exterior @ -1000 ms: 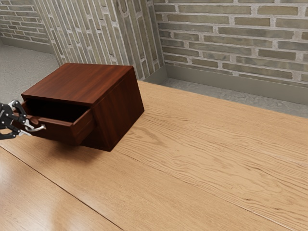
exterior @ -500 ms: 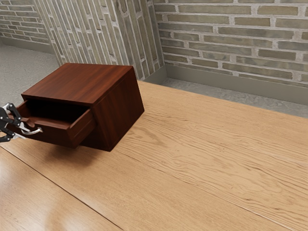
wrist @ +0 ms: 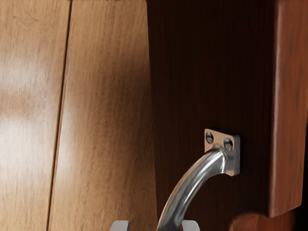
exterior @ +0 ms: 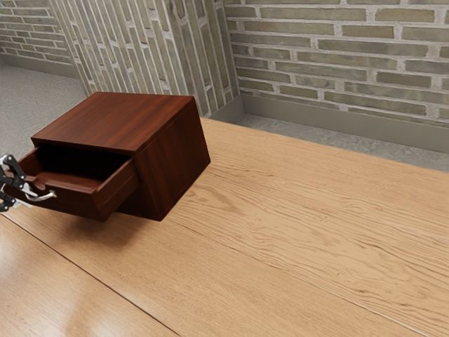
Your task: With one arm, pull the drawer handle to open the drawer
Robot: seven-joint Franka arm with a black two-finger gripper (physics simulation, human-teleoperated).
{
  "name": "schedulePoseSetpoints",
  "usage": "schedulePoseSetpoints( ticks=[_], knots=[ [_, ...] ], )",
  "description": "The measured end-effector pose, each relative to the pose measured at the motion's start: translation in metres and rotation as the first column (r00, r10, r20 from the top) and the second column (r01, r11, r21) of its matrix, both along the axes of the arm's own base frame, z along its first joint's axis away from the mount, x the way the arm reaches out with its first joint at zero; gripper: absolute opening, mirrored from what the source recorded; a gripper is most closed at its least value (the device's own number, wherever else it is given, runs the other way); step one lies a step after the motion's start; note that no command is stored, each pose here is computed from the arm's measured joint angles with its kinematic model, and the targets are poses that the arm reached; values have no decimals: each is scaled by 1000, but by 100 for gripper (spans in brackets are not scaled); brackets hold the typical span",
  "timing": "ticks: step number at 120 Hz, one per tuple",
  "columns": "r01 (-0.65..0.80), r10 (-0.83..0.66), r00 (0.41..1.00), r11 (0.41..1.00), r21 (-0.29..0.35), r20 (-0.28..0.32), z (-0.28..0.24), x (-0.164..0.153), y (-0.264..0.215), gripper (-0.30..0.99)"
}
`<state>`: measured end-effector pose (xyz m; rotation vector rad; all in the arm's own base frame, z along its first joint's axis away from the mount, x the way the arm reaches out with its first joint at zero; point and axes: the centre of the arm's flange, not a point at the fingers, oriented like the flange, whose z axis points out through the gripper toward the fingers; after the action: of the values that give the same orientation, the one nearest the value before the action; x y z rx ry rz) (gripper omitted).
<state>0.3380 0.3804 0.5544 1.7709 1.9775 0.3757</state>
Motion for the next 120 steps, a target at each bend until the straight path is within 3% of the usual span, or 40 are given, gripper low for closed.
schedulePoseSetpoints(
  ticks=[76,82,88,103,111,120],
  knots=[
    [-5,5,1000,1000,10,7,9,-34,-3,6],
    [-24,24,999,1000,14,21,18,-49,3,9],
    [-50,49,998,998,28,45,38,-70,14,20],
    [-134,125,988,986,98,89,117,-146,57,42],
    [-152,145,988,979,139,61,141,-176,68,49],
    [-116,125,992,968,221,-24,168,-181,65,55]
  ],
)
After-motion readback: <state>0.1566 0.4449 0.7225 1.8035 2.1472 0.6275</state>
